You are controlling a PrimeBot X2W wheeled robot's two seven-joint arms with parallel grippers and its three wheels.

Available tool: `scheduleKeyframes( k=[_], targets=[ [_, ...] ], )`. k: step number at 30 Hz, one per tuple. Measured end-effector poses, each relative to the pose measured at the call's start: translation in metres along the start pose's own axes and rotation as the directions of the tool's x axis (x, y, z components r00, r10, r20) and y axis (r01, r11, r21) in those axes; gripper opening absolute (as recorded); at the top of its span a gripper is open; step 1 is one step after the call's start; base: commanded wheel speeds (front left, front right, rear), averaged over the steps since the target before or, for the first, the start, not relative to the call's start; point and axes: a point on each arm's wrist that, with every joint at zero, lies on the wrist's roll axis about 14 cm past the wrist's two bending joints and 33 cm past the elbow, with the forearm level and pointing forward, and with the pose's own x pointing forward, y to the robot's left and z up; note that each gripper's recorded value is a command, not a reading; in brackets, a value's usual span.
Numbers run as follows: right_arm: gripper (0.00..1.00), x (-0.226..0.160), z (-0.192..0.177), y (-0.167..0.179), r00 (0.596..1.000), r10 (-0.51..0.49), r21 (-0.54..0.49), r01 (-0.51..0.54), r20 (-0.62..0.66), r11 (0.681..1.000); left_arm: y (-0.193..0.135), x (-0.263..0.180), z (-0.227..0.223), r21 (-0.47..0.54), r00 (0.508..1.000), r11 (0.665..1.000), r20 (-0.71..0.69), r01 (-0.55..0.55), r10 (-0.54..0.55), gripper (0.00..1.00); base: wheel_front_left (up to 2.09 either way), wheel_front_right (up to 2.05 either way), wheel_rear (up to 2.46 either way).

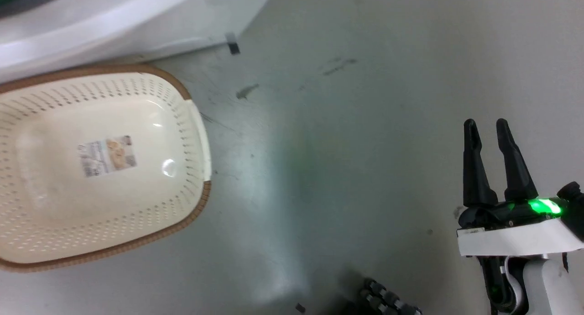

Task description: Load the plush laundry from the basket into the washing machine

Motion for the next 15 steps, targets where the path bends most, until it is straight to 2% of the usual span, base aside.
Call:
scheduleKeyframes(
  k=[5,11,12,13,15],
  targets=[
    [1.00,-0.001,-0.013,-0.007,0.999,-0.025,-0.019,0.024,-0.043,1.000,0.000,0.023,-0.027,0.004,0.997,1.000,-0.079,-0.006,0.006,0.00,0.00,0.00,0.00],
    [1.00,0.002,-0.020,-0.004,0.998,-0.015,-0.018,0.014,-0.058,1.000,0.001,0.028,-0.045,0.021,0.990,1.000,-0.138,0.001,0.001,0.00,0.00,0.00,0.00],
    [1.00,0.003,-0.019,-0.003,0.998,-0.012,-0.016,0.011,-0.054,1.000,0.001,0.028,-0.044,0.024,0.991,1.000,-0.132,0.001,0.002,0.48,0.00,0.00,0.00],
    [1.00,0.005,-0.017,-0.002,0.999,-0.008,-0.015,0.007,-0.047,1.000,0.001,0.027,-0.044,0.024,0.991,1.000,-0.130,0.002,0.001,1.00,0.00,0.00,0.00],
    [1.00,0.006,-0.012,-0.002,0.999,-0.005,-0.017,0.005,-0.032,1.000,0.000,0.025,-0.043,0.025,0.992,1.000,-0.129,0.004,-0.001,1.00,0.00,0.00,0.00]
  ],
)
